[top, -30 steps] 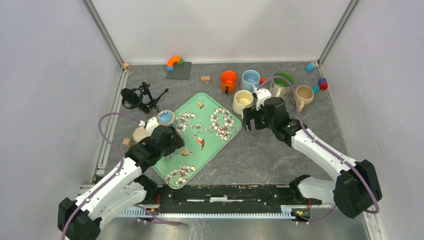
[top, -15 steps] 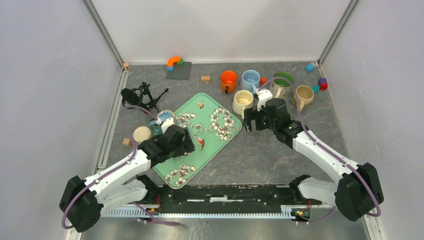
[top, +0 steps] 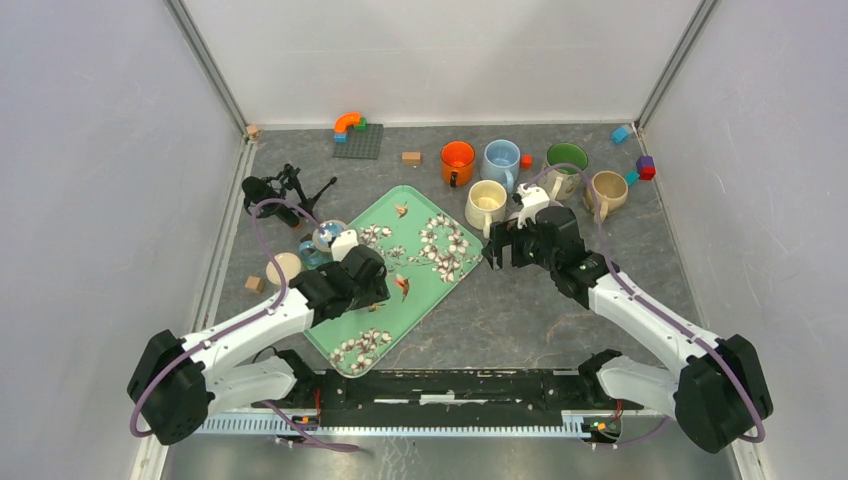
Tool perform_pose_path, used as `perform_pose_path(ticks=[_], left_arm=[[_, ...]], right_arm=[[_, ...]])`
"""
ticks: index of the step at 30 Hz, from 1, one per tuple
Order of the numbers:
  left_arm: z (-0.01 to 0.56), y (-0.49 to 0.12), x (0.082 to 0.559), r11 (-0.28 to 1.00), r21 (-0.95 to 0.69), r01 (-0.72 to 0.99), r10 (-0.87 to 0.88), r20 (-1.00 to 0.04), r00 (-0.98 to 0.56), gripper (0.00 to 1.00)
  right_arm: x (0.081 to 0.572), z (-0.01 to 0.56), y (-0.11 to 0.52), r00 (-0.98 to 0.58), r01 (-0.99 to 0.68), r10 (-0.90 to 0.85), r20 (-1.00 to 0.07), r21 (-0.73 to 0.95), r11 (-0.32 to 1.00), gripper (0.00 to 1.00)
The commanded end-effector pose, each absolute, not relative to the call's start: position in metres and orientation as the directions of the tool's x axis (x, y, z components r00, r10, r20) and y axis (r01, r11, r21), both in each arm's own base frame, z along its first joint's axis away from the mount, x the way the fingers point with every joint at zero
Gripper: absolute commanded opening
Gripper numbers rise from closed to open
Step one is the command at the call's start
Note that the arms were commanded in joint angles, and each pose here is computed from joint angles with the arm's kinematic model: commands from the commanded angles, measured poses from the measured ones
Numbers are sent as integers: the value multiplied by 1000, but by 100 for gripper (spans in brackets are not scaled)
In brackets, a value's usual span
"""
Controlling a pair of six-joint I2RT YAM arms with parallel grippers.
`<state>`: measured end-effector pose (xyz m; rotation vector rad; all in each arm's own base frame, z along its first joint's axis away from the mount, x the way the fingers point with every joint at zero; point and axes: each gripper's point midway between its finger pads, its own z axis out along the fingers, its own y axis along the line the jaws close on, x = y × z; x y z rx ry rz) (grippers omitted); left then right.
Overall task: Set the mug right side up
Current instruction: Turn over the cup on the tray.
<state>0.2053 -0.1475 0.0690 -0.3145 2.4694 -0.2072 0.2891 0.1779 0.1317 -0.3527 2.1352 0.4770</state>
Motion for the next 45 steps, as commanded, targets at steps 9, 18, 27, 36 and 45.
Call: perform_pose_path(ticks=[9, 18, 27, 36, 45], left_arm=[[76, -134, 216, 977, -132, -167, -213, -639, -739, 47], [75, -131, 219, 981, -107, -160, -190, -650, -735, 25], [96, -154, 225, 968, -230, -101, -232, -664, -711, 2], [134, -195, 237, 893, -447, -58, -359, -628, -690, 2], [146, -226, 244, 798, -597, -82, -473, -538, -698, 2]], right_arm=[[291, 148, 197, -519, -457, 27, -854, 304, 836, 97], [287, 144, 201, -525, -467, 43, -850, 330, 821, 97], [276, 142, 212, -550, -483, 109, -828, 422, 767, 96], [272, 140, 217, -592, -465, 137, -794, 476, 747, 96], [266, 138, 222, -613, -468, 150, -776, 510, 722, 95]])
